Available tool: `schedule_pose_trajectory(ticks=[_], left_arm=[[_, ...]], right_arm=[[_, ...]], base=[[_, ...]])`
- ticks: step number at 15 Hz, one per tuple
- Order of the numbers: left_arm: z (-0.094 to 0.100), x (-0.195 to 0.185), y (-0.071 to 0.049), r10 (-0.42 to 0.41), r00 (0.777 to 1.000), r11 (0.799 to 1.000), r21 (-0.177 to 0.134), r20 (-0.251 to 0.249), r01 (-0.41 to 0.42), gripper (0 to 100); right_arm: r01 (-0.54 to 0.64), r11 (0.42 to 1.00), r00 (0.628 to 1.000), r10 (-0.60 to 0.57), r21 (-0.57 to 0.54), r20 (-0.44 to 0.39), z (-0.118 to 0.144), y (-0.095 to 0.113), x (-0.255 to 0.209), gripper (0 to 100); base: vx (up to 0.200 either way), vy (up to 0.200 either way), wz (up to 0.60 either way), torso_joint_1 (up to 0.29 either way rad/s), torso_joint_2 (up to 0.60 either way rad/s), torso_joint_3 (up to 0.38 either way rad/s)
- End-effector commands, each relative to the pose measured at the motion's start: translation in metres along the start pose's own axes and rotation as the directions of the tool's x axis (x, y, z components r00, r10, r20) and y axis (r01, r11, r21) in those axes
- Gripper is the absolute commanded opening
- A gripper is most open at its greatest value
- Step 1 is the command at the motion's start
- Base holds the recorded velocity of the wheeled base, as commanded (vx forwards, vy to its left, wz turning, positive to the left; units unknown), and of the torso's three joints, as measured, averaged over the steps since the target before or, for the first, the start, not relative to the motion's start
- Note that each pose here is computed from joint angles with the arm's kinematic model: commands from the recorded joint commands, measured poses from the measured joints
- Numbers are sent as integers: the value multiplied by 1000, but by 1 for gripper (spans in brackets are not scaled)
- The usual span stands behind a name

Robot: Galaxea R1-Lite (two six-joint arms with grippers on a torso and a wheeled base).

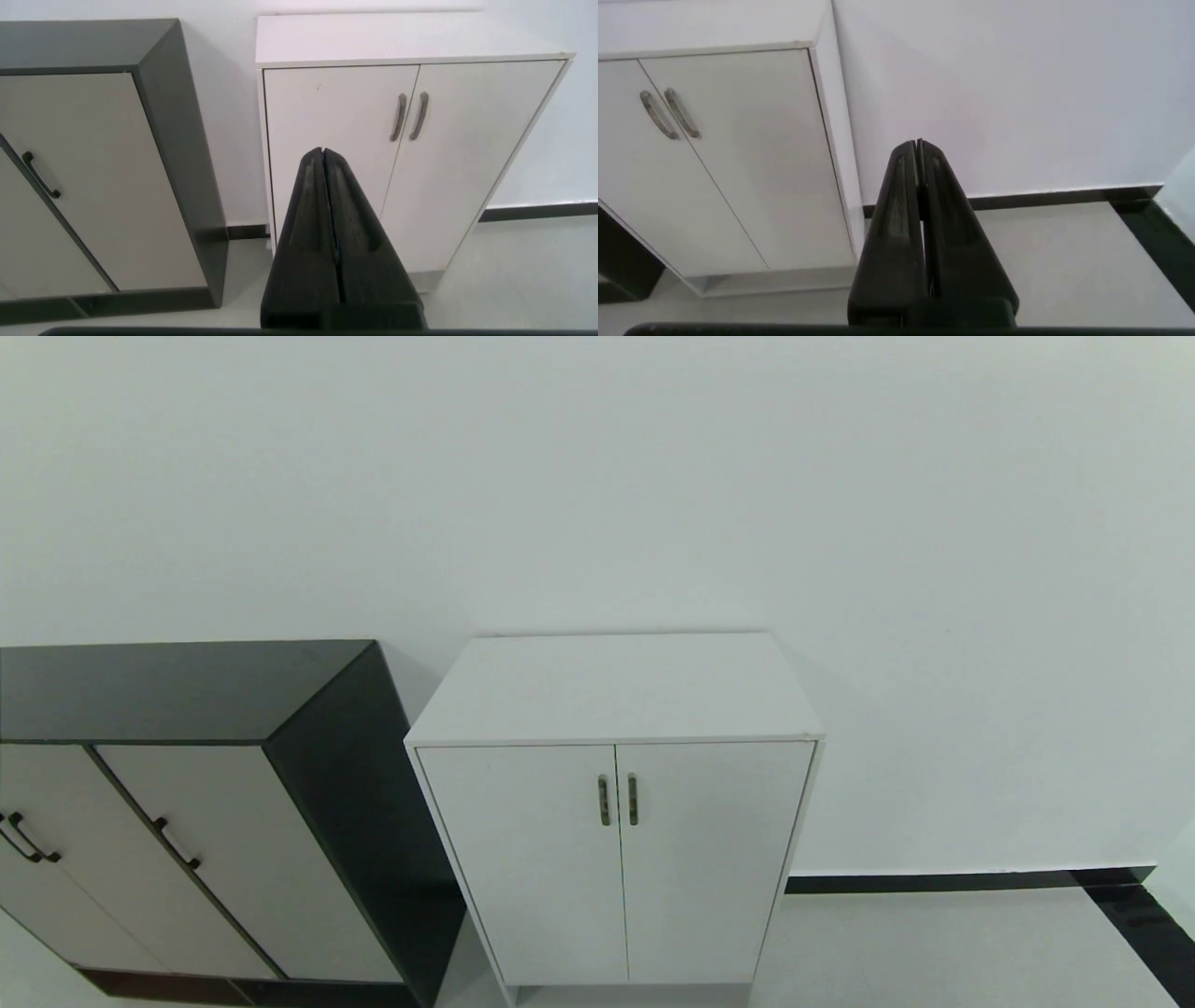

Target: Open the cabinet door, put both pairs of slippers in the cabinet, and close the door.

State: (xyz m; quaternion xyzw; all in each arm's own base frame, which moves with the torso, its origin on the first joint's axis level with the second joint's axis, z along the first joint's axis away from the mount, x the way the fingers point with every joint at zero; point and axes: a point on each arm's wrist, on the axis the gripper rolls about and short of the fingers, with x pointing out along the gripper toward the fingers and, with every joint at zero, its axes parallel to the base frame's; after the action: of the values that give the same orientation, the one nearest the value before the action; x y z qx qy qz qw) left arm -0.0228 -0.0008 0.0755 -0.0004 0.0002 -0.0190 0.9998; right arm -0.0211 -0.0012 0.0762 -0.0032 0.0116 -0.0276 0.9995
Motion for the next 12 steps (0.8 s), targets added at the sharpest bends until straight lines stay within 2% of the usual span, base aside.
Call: schedule_pose_trajectory(ticks=[1, 12], left_arm=[[0, 0, 0, 1, 1000, 1000, -1, 0, -1, 0], [0, 0, 0, -2, 1000, 1000, 2, 0, 2, 0]], right_arm=[[5, 1000, 1000, -5, 3, 23, -1, 0, -2, 0], [-1, 1000, 1000, 1, -4, 23, -1, 0, -2, 0]], base=[[0, 0, 0, 0, 0, 0], [0, 0, 0, 0, 0, 0]])
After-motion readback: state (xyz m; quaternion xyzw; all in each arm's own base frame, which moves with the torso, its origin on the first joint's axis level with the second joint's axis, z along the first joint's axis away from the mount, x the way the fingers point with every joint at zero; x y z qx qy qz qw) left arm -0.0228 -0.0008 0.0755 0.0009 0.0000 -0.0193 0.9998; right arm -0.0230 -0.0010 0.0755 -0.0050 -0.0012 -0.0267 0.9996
